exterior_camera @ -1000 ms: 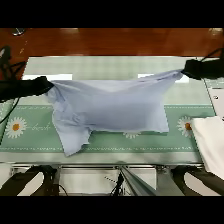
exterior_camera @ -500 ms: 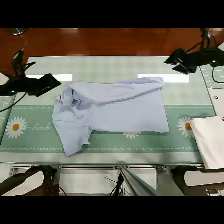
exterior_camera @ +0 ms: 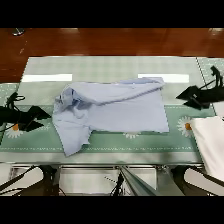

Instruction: Fold the shirts.

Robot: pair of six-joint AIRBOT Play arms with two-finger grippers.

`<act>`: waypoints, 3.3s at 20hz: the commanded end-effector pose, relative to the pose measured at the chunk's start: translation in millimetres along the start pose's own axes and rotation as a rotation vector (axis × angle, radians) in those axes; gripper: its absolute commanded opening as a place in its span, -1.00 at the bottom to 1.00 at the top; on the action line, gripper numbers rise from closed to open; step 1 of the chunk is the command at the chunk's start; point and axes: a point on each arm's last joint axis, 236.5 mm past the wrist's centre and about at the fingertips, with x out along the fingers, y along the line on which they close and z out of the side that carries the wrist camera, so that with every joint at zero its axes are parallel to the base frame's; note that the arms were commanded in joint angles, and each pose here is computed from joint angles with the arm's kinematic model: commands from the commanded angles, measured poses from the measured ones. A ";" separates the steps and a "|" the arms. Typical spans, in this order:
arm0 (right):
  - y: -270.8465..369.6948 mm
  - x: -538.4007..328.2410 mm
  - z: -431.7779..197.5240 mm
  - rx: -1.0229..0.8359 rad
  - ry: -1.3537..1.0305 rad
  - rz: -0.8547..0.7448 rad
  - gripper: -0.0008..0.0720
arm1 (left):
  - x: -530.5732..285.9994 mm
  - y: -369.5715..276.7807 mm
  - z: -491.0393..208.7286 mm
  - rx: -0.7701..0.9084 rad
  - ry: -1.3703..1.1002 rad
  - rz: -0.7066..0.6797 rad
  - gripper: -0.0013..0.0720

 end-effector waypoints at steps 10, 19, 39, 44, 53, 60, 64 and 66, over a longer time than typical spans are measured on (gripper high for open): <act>13.9 19.9 -63.8 0.059 -0.032 0.132 0.73 | 45.5 -34.2 16.9 0.050 -0.060 -0.165 0.94; -78.6 0.8 -95.3 0.232 0.061 -0.168 0.73 | 43.9 -61.2 13.3 0.182 0.022 -0.205 -0.88; 37.1 73.3 -54.5 0.023 0.137 0.067 -0.92 | 11.5 -130.8 30.0 0.229 -0.049 -0.400 -0.88; 203.3 -98.1 83.9 -0.357 -0.293 0.179 -0.92 | -185.4 -299.1 74.2 0.547 -0.538 -0.649 -0.88; 293.4 -389.8 -22.2 -0.726 -0.972 -0.085 -0.92 | -480.8 -341.5 -82.5 0.923 -1.449 -0.160 -0.88; 245.0 -433.4 -128.5 -0.654 -1.068 -0.251 -0.92 | -524.8 -257.7 -203.8 0.815 -1.713 0.227 -0.88; 228.5 -415.0 -125.7 -0.593 -0.990 -0.268 -0.92 | -484.4 -240.2 -178.0 0.809 -1.557 0.166 -0.88; 225.9 -372.3 -117.1 -0.589 -0.841 -0.215 -0.92 | -452.8 -232.1 -145.8 0.772 -1.451 0.169 -0.88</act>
